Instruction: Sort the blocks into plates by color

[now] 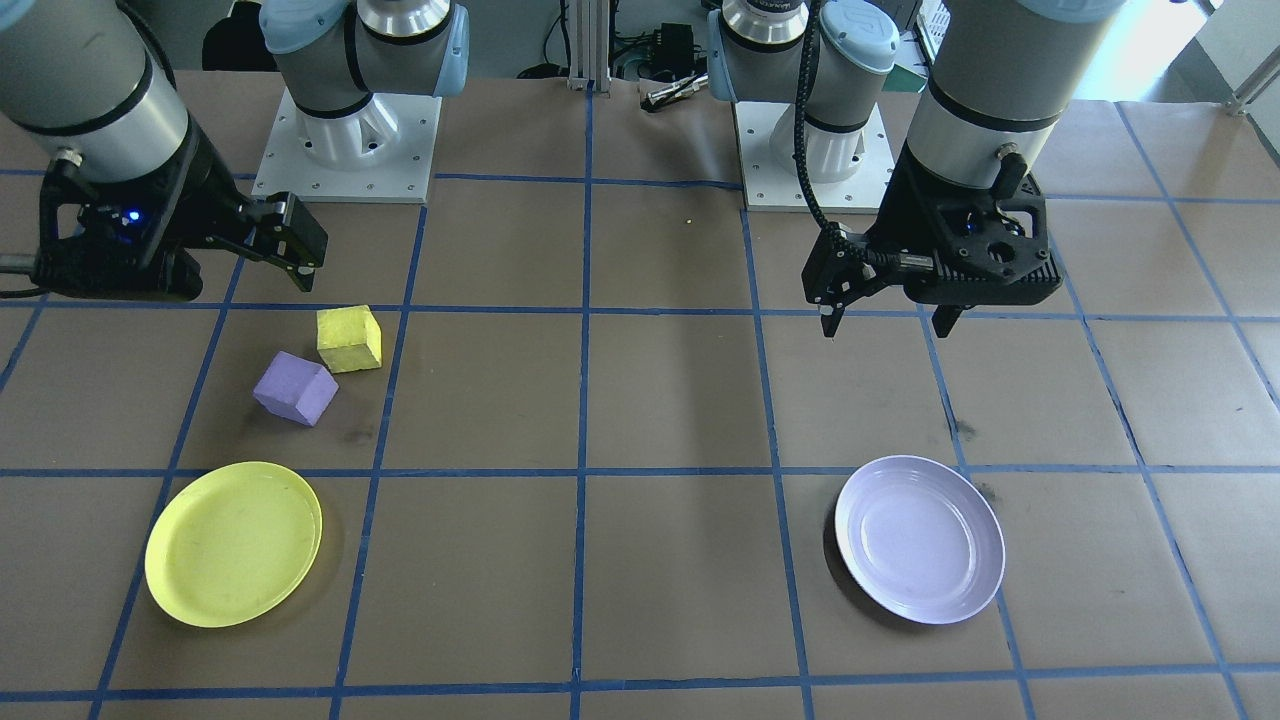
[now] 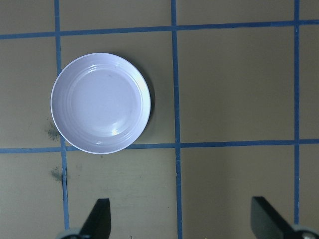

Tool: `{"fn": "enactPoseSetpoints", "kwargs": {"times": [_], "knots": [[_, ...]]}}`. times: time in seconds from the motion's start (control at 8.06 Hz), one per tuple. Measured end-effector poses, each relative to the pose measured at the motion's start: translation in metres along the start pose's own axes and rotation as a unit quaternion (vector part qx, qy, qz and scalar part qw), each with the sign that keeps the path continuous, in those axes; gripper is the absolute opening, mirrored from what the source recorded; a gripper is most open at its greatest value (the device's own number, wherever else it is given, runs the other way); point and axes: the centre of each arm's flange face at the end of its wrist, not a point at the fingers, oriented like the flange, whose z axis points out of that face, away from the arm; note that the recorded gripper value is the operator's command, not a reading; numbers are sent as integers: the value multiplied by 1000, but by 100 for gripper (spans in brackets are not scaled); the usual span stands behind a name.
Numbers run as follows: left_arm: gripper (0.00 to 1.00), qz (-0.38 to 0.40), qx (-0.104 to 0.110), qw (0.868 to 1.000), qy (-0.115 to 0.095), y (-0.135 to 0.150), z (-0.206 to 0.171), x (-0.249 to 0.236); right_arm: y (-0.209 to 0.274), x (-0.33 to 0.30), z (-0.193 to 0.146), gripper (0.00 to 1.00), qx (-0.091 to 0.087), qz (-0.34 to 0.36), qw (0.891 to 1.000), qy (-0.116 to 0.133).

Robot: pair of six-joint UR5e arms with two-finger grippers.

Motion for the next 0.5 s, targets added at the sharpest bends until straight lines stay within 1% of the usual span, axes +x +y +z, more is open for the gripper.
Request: {"fn": "enactPoseSetpoints", "kwargs": {"times": [0.12, 0.25, 0.37, 0.5], "knots": [[100, 0, 0, 1000, 0, 0, 0, 0, -8, 21, 34, 100, -14, 17, 1000, 3], [100, 0, 0, 1000, 0, 0, 0, 0, -9, 35, 71, 100, -23, 30, 999, 7], [100, 0, 0, 1000, 0, 0, 0, 0, -3, 41, 110, 100, -38, 36, 999, 8], [100, 0, 0, 1000, 0, 0, 0, 0, 12, 41, 141, 100, -55, 34, 998, 4]]}}
